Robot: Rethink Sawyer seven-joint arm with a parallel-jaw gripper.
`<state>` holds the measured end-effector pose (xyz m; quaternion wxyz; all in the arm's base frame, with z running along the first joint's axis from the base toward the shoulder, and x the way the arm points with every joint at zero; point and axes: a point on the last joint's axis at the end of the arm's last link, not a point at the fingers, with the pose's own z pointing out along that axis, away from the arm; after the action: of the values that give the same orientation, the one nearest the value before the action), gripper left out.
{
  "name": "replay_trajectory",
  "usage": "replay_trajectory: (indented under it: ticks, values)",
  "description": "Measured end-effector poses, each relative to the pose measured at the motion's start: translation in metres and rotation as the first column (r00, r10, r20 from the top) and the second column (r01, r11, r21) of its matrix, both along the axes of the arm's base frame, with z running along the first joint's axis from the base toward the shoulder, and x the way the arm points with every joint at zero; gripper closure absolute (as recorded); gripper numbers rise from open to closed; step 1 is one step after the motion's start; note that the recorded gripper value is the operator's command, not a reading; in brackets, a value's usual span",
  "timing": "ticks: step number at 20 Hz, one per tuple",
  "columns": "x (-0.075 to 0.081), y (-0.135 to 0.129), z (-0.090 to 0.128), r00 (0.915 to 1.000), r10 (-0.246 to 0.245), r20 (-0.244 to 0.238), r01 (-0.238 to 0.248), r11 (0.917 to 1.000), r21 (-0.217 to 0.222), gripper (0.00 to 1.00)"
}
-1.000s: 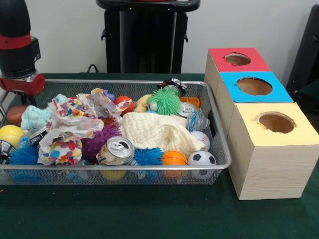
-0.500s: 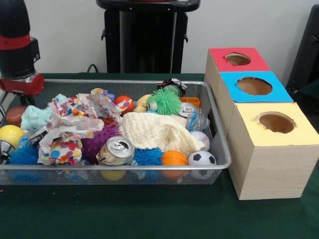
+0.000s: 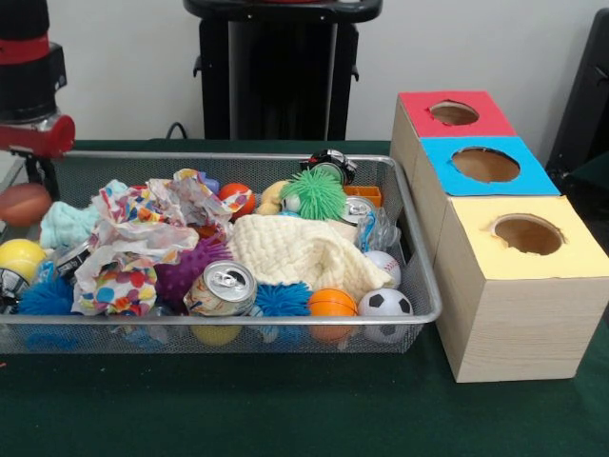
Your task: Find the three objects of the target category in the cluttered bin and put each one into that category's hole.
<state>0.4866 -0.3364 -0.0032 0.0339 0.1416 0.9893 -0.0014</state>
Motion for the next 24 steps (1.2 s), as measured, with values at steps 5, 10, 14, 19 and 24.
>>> replay_trajectory:
  ticks: [5,10,14,19,24]
  values:
    - [0.014,-0.003,0.034,0.9997,0.025,-0.003,-0.025,0.9989,-0.039,1.0]
    - [0.021,-0.012,0.066,0.9995,0.03,-0.003,-0.031,0.9967,-0.076,1.0]
    - [0.023,-0.015,0.076,0.9996,0.029,0.002,-0.029,0.9957,-0.088,1.0]
    - [0.015,-0.007,0.086,0.9999,0.014,-0.003,-0.014,0.9968,-0.078,1.0]
    - [-0.009,0.014,0.088,0.9991,-0.012,-0.04,0.01,0.9993,-0.037,1.0]
